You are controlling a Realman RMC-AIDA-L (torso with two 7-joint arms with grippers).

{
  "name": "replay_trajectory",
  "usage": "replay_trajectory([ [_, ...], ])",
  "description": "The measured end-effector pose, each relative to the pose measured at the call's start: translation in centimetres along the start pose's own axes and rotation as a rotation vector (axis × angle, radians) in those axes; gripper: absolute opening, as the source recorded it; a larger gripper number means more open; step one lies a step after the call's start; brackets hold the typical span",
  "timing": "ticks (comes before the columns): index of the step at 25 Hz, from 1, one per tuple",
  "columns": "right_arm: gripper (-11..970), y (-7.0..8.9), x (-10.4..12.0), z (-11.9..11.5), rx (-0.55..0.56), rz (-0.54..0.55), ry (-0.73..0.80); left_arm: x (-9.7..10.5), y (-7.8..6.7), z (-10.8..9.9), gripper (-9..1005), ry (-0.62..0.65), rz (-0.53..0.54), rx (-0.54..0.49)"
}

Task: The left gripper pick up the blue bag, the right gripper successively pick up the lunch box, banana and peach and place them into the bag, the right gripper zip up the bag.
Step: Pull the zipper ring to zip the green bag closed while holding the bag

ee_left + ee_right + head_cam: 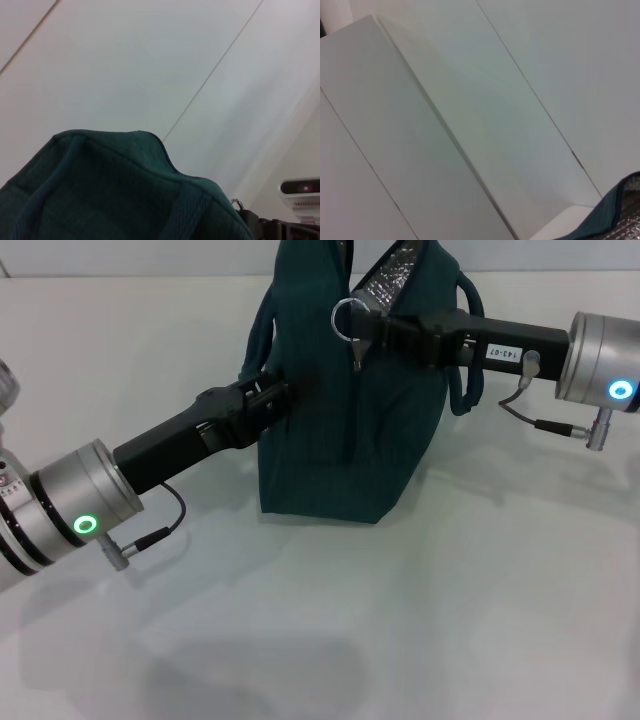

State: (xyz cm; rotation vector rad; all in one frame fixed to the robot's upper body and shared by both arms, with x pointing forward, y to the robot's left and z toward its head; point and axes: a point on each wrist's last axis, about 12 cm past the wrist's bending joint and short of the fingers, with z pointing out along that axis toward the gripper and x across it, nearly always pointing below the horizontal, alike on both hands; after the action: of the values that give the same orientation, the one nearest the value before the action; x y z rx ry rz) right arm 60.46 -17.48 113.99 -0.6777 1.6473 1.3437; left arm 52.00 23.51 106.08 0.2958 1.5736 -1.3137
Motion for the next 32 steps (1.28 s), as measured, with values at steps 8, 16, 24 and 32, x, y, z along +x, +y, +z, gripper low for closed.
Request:
replay_trajectory([
  [8, 6, 0.0, 0.0, 0.0, 0.001, 0.001, -0.002, -0.1, 0.0, -0.1, 268, -0.004, -0.004, -0.002],
  [16, 6, 0.1, 0.0, -0.3, -0.008, 0.007, -0.015, -0.2, 0.0, 0.1, 109, -0.001, 0.002, 0.003],
  [24, 7, 0.5, -0.6, -0.9, -0.04, 0.009, -0.071, 0.1, -0.3, 0.6, 55, 0.034, 0.022, 0.033],
  [32, 6, 0.0, -1.2, -2.2, -0.01, 0.012, -0.13, 0.6, -0.7, 0.9, 61, 0.087, 0.048, 0.072],
])
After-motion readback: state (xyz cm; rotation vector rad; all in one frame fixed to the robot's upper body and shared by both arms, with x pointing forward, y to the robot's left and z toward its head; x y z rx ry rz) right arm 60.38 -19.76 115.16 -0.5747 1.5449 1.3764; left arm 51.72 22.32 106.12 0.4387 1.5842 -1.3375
